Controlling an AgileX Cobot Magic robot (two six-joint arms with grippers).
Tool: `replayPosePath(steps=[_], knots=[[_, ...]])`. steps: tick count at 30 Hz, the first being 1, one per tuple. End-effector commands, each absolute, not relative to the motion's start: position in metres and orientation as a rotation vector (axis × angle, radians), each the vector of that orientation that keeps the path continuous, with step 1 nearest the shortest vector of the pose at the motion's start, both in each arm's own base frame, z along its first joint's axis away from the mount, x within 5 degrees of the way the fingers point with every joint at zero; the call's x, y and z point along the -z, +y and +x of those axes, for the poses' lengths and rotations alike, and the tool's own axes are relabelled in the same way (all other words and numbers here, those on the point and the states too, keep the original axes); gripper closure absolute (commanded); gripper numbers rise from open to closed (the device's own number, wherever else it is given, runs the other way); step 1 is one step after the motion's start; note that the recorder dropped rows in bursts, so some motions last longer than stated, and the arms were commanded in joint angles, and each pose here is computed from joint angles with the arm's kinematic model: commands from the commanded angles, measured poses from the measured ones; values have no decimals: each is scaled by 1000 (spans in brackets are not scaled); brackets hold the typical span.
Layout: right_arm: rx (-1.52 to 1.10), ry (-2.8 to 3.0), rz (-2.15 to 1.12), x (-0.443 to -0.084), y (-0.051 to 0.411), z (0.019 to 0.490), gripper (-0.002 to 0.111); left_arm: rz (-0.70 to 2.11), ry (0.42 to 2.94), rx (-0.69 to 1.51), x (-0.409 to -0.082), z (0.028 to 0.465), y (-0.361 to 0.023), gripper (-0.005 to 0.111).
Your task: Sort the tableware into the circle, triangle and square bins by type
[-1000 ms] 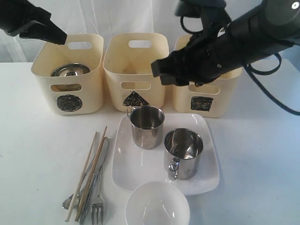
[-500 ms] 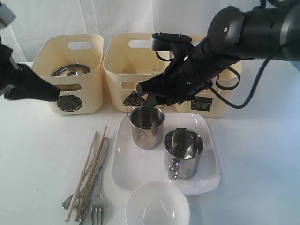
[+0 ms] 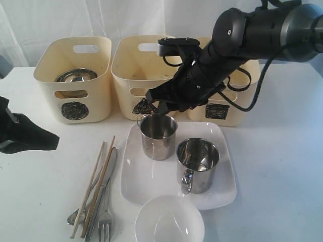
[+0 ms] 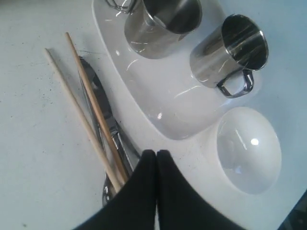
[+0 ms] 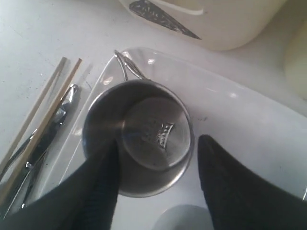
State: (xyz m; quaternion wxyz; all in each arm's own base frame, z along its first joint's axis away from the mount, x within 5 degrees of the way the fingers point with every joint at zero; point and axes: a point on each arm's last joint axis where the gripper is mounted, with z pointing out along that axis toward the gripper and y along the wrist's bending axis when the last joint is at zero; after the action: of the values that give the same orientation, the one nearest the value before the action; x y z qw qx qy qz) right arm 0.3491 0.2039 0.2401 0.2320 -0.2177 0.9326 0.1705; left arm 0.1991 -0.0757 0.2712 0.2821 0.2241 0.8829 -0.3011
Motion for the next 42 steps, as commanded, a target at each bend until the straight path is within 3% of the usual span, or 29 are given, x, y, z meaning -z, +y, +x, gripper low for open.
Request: replayPosePath(steps=[1, 5, 6, 9, 14, 20, 24, 29, 31, 37, 42], knots=[[-437, 2495, -625, -269, 197, 346, 70, 465, 2279, 964, -280, 201, -82, 107], [-430, 2406, -634, -307, 188, 330, 105, 513, 2158, 1014, -282, 209, -87, 107], [-433, 2392, -639, -315, 186, 325, 108, 498, 2162, 1024, -280, 212, -88, 107], [-441, 2432, -689, -338, 175, 300, 108, 482, 2198, 1041, -272, 218, -88, 107], [-458, 2596, -845, -331, 159, 257, 108, 544, 2198, 1048, -266, 220, -90, 107], [-533, 2626, -710, -334, 143, 220, 108, 629, 2182, 1022, -258, 224, -91, 107], [-550, 2627, -669, -330, 136, 206, 108, 761, 2034, 1092, -253, 231, -98, 107], [-544, 2643, -656, -319, 134, 205, 108, 672, 1913, 1194, -257, 253, -103, 106], [-541, 2644, -649, -315, 134, 205, 108, 633, 1934, 1216, -258, 263, -104, 102], [-531, 2663, -643, -301, 133, 203, 108, 566, 2011, 1316, -261, 292, -126, 64], [-510, 2673, -656, -297, 131, 202, 108, 649, 2243, 1191, -245, 301, -163, 63]])
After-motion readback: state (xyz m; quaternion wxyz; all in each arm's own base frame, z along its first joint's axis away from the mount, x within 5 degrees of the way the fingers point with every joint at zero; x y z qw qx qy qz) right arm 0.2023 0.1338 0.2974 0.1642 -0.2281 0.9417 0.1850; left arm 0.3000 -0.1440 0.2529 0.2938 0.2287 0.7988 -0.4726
